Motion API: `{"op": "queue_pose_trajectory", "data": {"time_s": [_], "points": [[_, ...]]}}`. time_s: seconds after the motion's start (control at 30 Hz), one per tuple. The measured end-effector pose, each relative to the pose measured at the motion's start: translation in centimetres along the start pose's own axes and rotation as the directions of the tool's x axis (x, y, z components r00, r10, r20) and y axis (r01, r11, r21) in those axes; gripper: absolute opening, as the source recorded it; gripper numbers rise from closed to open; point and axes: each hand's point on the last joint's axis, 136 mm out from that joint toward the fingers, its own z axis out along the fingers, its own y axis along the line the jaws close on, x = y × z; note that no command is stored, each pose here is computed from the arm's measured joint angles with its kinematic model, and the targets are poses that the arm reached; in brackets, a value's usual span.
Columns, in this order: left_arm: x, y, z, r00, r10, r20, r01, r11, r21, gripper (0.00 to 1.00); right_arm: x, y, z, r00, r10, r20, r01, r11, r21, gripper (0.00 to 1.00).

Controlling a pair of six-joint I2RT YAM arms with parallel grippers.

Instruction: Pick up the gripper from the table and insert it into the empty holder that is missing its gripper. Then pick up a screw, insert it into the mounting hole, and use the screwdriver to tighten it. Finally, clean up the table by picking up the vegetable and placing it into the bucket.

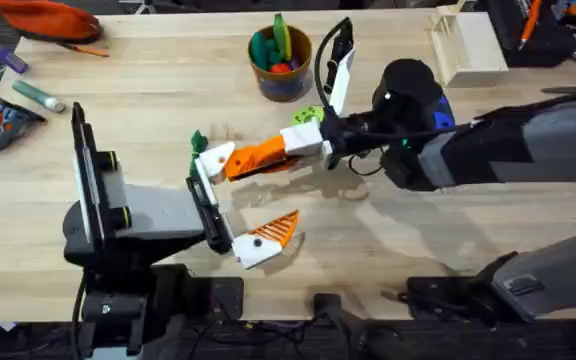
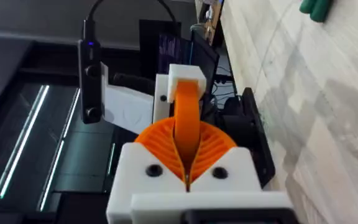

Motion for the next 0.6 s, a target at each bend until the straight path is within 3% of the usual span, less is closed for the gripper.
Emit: {"op": "queue_pose_trajectory", "data": {"time_s": [0.6], "points": [[0.00, -0.01, 0.00, 1.000, 0.000, 0.000, 0.000, 1.000, 0.001, 0.985, -0.23, 0.02, 0.93, 1.000, -0.009, 0.030, 0.008, 1.000, 0.007, 0.009]]}}
